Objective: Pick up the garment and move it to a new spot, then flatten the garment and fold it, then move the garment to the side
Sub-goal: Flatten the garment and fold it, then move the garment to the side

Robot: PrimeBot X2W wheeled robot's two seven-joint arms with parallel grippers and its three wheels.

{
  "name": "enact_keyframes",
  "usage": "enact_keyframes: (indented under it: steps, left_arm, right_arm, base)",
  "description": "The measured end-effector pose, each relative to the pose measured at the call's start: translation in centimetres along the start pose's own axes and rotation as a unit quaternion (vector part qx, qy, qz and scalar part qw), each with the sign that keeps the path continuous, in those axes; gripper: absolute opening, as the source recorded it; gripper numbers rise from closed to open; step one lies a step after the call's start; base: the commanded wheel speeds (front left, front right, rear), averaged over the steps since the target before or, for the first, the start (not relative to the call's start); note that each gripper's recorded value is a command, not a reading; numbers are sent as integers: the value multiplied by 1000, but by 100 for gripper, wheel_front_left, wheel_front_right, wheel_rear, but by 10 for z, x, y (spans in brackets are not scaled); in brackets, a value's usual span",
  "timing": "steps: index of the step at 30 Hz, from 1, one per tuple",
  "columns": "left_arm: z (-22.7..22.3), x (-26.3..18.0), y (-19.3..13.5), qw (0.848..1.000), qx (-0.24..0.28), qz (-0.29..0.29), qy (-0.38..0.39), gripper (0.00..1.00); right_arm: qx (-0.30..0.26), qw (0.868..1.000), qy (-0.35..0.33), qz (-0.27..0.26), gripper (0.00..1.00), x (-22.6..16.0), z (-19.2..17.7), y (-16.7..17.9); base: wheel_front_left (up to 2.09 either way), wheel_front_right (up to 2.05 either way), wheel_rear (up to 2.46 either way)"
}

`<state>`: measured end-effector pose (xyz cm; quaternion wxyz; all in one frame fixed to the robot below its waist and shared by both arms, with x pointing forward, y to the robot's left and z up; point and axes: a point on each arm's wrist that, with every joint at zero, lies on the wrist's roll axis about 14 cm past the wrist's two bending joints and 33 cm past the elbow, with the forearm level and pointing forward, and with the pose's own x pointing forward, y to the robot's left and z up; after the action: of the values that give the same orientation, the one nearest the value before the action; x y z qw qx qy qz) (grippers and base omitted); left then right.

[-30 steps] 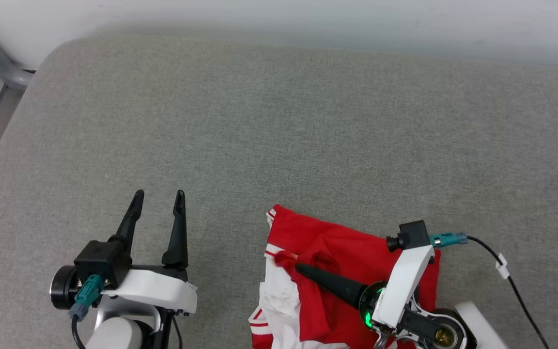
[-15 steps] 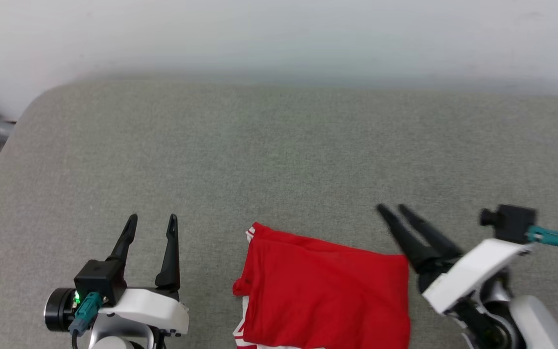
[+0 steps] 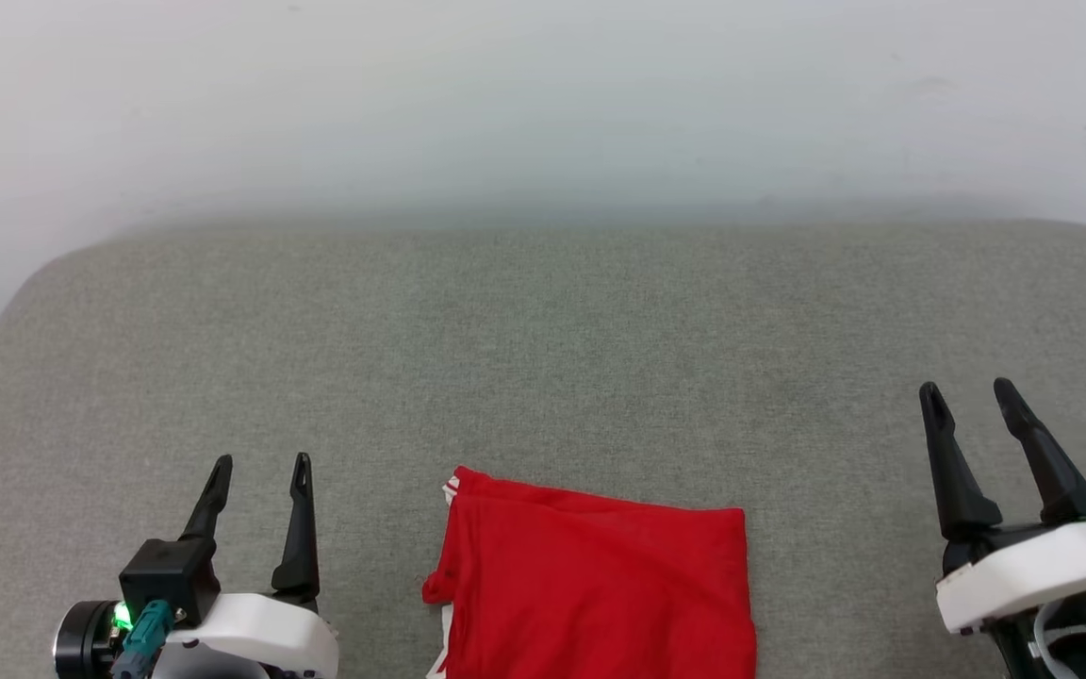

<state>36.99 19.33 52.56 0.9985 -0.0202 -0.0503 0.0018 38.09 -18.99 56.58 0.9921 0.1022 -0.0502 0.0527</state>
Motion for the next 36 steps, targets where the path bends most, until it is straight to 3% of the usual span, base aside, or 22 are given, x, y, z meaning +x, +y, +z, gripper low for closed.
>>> enact_keyframes:
  steps: [7,25,32,36]
  left_arm:
    - [-3,-8,1,1000,10,0,5,100]
    - [-14,-14,3,1000,6,3,22,100]
    - [-10,-6,3,1000,0,1,16,100]
    - [-10,3,6,1000,-1,3,14,100]
  right_arm:
    - [-55,998,-7,-11,100,-22,3,1]
    - [-53,998,-1,-25,100,-32,-2,-2]
    - [8,994,84,-66,100,-36,-39,-38]
    - [56,979,185,-59,100,-40,-81,-39]
  base:
    - [0,0,0]
    - [0,0,0]
    - [0,0,0]
    - [0,0,0]
